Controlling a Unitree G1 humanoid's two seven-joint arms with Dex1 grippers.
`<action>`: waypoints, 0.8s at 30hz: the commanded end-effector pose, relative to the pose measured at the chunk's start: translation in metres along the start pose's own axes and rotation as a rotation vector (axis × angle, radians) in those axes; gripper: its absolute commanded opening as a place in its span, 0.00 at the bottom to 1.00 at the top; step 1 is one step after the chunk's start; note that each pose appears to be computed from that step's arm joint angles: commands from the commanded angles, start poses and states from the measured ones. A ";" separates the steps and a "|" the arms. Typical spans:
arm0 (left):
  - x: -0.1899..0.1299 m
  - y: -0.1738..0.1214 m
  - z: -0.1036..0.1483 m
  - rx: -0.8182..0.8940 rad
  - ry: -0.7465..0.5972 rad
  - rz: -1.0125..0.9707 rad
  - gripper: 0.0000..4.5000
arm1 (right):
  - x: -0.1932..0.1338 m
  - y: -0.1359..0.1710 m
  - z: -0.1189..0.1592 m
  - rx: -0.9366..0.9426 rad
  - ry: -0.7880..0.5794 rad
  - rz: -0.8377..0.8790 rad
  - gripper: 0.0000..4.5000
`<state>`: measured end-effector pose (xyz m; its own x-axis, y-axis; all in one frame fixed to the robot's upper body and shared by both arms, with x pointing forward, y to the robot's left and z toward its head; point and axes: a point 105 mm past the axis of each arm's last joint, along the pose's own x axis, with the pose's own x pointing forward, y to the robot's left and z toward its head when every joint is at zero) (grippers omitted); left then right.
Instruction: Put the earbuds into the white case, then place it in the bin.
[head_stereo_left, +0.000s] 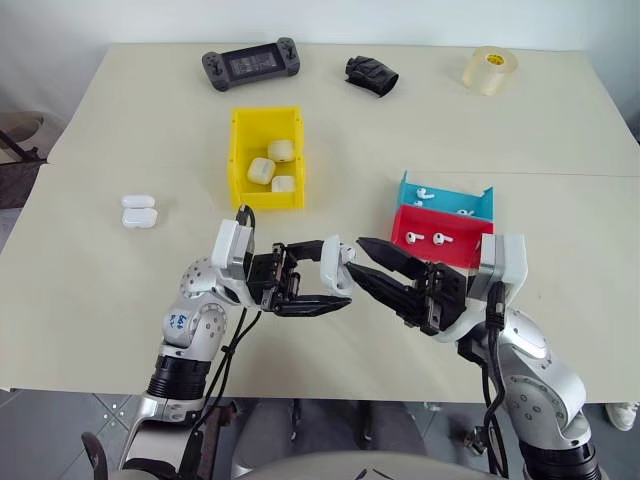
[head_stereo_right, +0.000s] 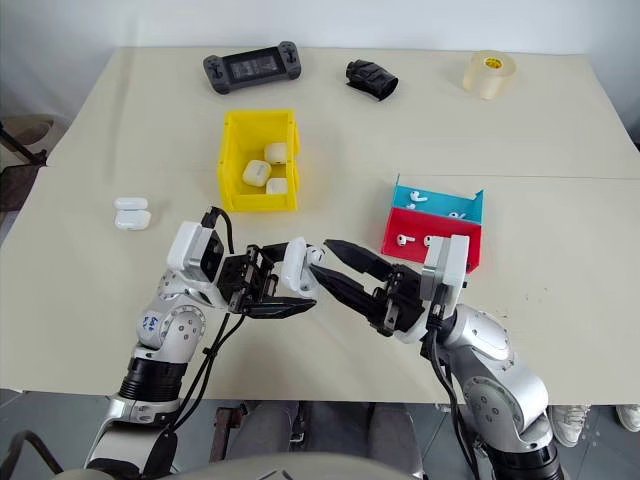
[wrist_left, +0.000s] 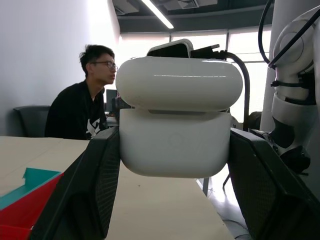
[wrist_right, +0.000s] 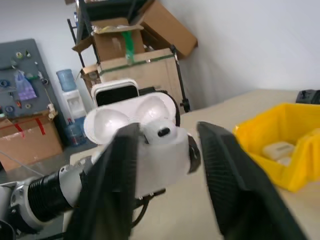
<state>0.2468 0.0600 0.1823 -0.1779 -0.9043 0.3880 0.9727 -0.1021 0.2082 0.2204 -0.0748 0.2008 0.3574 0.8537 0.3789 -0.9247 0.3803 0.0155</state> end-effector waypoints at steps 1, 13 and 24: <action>0.002 -0.002 0.007 0.041 -0.034 -0.010 0.62 | -0.003 0.003 0.007 -0.037 0.018 0.008 0.67; -0.028 -0.012 -0.007 0.056 0.063 0.017 0.62 | -0.120 -0.053 0.026 -0.270 0.243 -0.364 0.99; -0.021 -0.017 -0.011 0.083 0.037 0.047 0.62 | -0.147 -0.103 0.034 -0.305 0.531 -0.373 0.99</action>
<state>0.2399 0.0767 0.1561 -0.1207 -0.9239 0.3630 0.9723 -0.0362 0.2310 0.2496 -0.2549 0.1657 0.7352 0.6728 -0.0823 -0.6703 0.7037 -0.2356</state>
